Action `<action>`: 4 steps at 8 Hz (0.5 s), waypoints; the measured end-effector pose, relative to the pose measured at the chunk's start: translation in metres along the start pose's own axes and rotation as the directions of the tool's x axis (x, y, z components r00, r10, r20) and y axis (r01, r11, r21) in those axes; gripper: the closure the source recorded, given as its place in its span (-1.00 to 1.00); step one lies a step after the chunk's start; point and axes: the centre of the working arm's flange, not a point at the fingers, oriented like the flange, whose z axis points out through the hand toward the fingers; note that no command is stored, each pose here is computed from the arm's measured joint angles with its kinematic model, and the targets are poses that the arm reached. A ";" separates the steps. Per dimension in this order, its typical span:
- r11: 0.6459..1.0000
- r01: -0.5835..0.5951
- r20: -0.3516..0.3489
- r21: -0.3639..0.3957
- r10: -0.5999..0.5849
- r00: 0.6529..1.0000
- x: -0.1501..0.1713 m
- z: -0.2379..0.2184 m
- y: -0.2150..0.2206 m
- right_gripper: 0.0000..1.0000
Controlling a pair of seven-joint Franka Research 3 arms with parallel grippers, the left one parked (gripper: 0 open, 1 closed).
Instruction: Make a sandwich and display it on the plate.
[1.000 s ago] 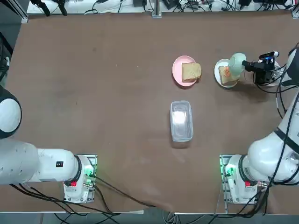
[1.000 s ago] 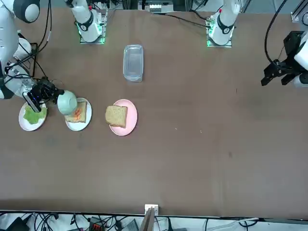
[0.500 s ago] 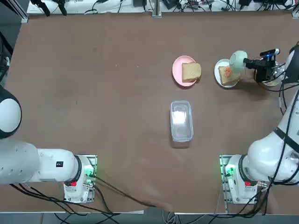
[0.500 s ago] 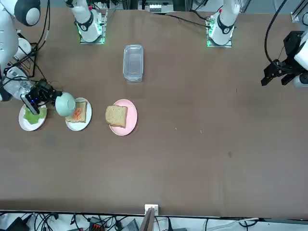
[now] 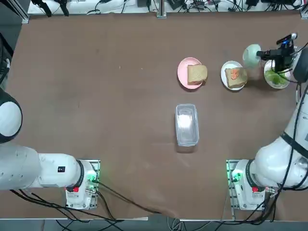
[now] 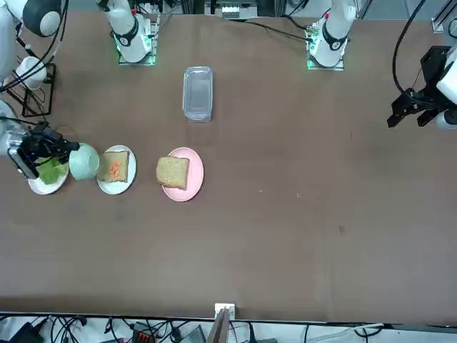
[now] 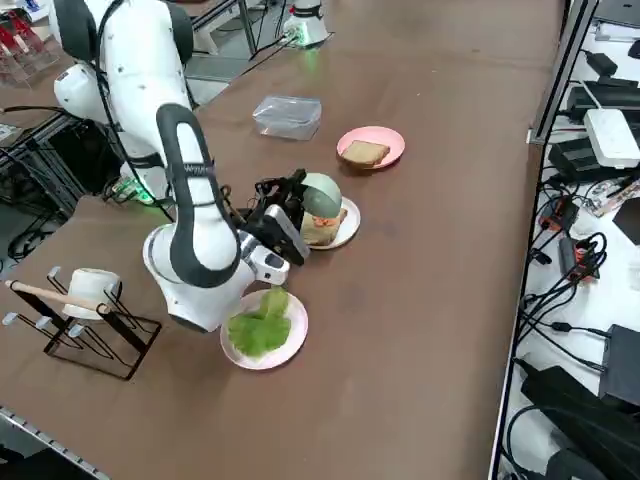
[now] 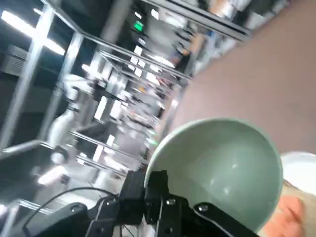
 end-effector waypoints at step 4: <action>0.903 0.098 0.254 -0.419 0.013 0.967 0.092 -0.019 -0.057 0.95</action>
